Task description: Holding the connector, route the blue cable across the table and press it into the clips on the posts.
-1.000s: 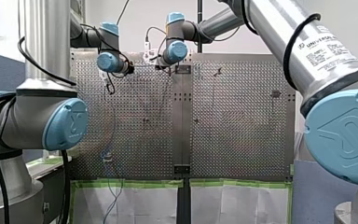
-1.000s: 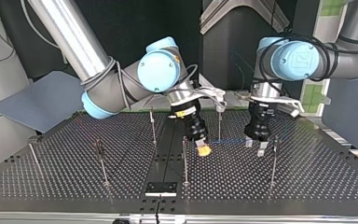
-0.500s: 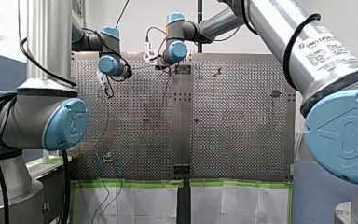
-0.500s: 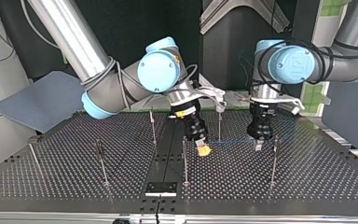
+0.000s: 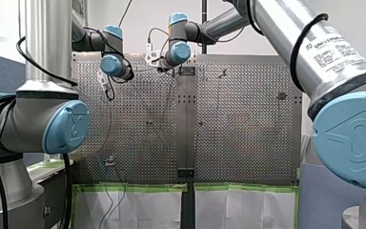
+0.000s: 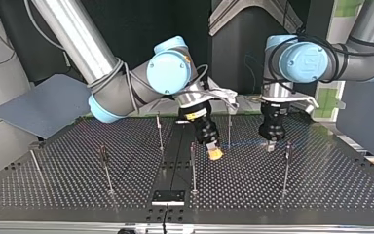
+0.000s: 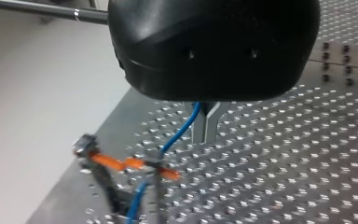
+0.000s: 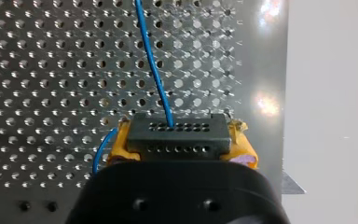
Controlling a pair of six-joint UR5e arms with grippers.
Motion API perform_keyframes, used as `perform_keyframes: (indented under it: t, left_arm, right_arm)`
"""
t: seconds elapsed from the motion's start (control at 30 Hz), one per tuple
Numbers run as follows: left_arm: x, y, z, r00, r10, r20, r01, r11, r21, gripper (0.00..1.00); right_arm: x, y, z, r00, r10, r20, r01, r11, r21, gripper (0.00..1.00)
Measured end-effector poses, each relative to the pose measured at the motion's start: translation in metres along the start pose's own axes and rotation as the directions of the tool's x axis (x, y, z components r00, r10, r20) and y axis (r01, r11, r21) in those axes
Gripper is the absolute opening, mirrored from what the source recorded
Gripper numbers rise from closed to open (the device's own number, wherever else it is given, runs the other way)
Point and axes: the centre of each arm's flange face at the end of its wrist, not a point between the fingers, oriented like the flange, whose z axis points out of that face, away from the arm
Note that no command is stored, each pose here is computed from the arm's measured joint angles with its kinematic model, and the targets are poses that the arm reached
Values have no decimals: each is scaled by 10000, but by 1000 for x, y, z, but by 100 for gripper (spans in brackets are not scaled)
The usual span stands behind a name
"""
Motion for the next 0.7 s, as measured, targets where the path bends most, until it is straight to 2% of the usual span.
perform_keyframes:
  t: [0.13,0.3,0.5,0.7]
  left_arm:
    - [3,-1,-15,10000,-2,-8,1,9998,-201,0]
    - [11,-1,-26,10000,-47,77,49,9998,-181,0]
    - [29,0,-37,10000,36,44,-36,9999,-124,0]
    - [46,2,-48,10000,45,79,-43,9996,-263,0]
  right_arm:
    - [-9,-1,-2,9998,34,212,-34,10000,10,0]
    - [-27,-5,-7,9984,17,565,-19,10000,49,0]
    - [-51,-5,-14,9945,-29,1044,23,10000,57,0]
    - [-73,-7,-21,9889,-75,1486,63,9999,87,0]
